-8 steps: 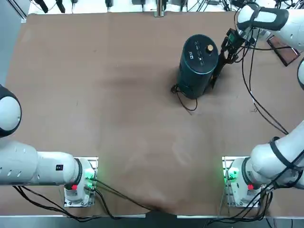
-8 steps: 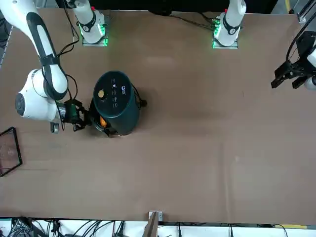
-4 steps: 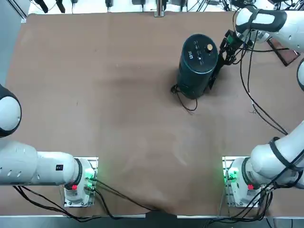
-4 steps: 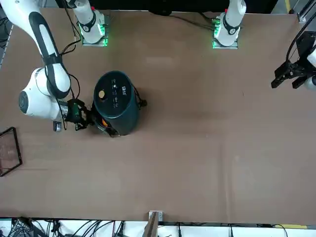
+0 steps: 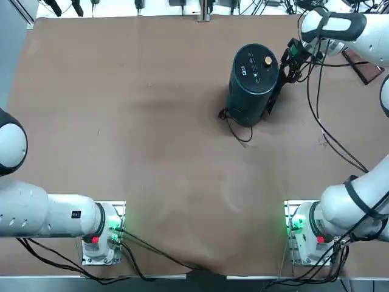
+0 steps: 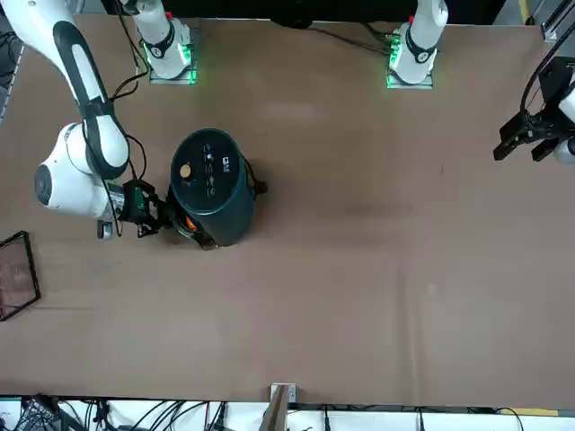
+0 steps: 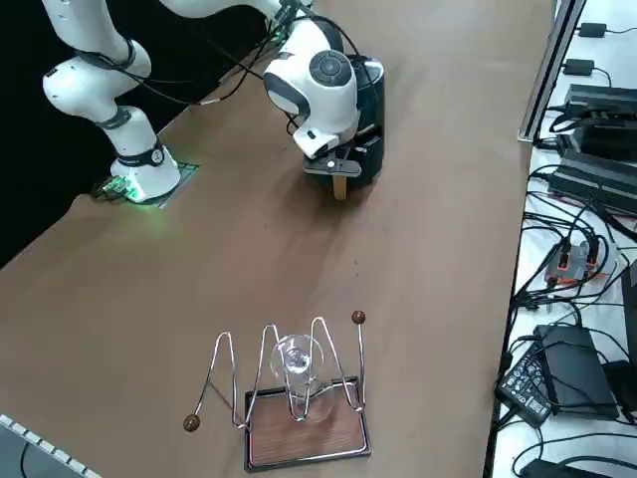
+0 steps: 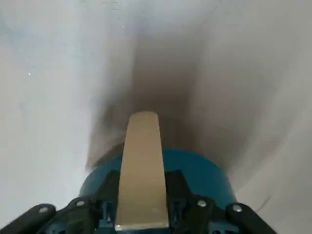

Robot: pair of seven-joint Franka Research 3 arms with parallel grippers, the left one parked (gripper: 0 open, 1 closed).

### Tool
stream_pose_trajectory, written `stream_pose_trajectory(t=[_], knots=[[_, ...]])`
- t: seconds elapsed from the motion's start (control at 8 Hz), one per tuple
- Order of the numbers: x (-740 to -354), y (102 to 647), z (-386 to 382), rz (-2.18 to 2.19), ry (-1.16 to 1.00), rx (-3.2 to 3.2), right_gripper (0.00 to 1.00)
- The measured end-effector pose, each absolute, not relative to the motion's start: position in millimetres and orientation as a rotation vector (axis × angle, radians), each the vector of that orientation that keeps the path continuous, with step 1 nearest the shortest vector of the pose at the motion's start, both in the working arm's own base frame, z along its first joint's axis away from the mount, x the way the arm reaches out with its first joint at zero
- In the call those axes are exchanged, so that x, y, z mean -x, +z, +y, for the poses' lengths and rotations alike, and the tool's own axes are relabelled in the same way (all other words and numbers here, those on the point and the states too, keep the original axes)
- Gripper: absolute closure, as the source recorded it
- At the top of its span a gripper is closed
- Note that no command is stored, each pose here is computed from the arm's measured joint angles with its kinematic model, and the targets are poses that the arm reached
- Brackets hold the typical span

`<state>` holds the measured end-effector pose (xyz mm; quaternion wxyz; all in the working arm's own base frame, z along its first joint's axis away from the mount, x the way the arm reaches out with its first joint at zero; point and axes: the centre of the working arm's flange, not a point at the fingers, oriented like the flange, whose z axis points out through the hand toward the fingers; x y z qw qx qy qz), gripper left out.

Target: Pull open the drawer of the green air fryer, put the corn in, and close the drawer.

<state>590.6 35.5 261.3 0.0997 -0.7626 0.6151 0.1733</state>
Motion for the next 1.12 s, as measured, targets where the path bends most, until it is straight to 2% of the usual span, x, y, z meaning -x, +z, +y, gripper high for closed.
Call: stream_pose_trajectory(t=[1.12], knots=[[-580, 266, 51, 1.820, 0.518, 2.226, 0.53]])
